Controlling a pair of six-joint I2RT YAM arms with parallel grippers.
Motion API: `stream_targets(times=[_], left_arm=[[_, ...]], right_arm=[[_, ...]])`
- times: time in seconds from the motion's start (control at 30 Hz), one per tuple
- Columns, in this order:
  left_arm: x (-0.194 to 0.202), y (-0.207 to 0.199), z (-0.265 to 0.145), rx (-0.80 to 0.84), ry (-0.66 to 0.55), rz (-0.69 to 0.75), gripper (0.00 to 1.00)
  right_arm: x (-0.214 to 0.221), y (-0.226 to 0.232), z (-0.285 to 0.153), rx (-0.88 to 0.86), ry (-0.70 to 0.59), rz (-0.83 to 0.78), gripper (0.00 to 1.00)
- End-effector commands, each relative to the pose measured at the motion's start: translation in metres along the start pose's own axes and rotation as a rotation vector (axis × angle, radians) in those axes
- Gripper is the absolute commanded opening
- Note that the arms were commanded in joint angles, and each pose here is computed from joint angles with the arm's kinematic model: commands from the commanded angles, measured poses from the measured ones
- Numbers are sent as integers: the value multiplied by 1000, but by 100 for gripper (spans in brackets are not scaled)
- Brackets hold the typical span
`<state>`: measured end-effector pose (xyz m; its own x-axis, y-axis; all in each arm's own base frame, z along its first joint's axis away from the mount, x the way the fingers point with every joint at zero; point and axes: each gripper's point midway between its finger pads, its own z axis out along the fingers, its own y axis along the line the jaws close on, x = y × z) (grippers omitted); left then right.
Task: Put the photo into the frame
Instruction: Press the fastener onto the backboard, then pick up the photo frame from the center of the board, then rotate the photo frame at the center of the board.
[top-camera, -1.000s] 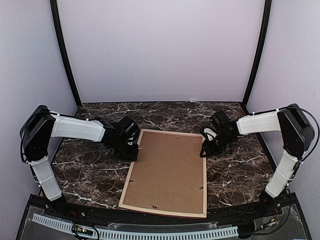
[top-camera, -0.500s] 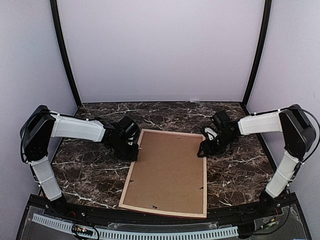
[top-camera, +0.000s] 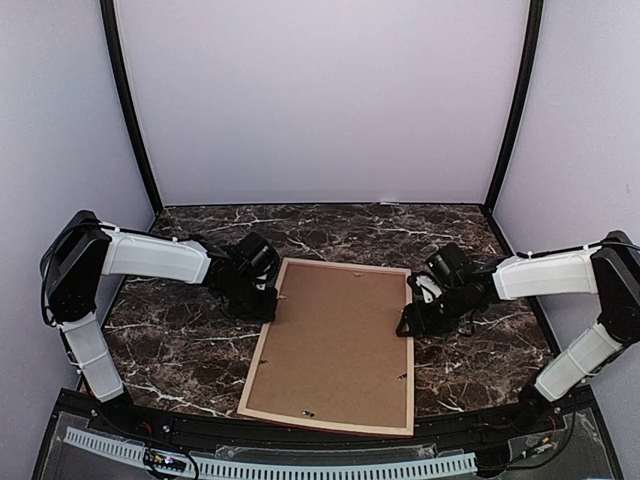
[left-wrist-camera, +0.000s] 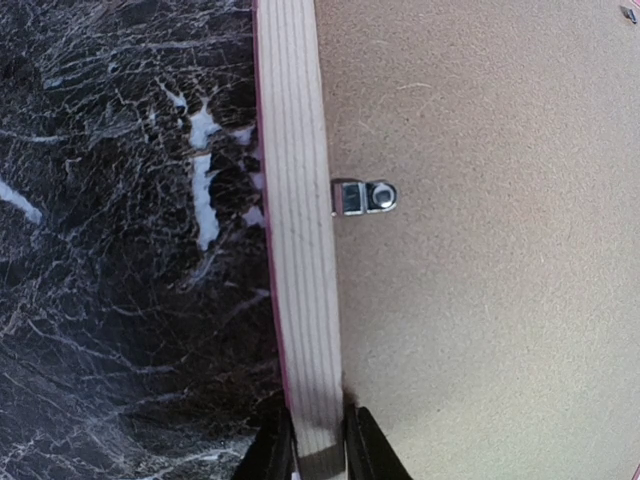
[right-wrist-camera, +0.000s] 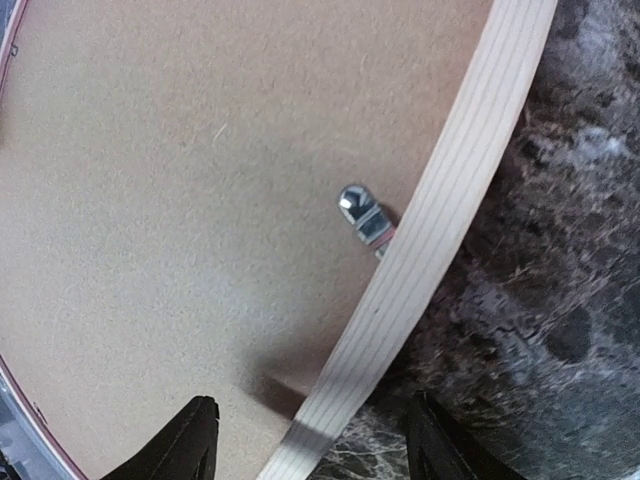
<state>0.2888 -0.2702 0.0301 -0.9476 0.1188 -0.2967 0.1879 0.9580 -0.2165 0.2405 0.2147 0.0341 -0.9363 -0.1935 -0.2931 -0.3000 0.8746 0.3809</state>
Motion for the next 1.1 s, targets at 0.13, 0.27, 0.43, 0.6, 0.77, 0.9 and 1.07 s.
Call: stream_targets(times=[0.13,0.27,0.43,0.6,0.77,0.9,1.07], left_arm=[[-3,-6,-15,27,-37,2,23],[-8,-9,-23,40,-63,12,30],[-21,-7,-44,22,-135,52,56],[-34,-8,-69,17,-205,115,78],[-53,-9,-81,48,-236,147,83],[-71,-9,-81,84,-259,178,84],[-95,-6,-72,119,-264,214,84]], right_arm=[[17,0,10,40,-3,35,51],[17,-5,11,72,5,20,39],[5,-7,12,118,30,-52,24],[-16,-8,17,146,47,-127,17],[-38,-10,26,154,84,-222,13],[-59,-4,40,135,105,-359,10],[-83,4,71,90,138,-501,11]])
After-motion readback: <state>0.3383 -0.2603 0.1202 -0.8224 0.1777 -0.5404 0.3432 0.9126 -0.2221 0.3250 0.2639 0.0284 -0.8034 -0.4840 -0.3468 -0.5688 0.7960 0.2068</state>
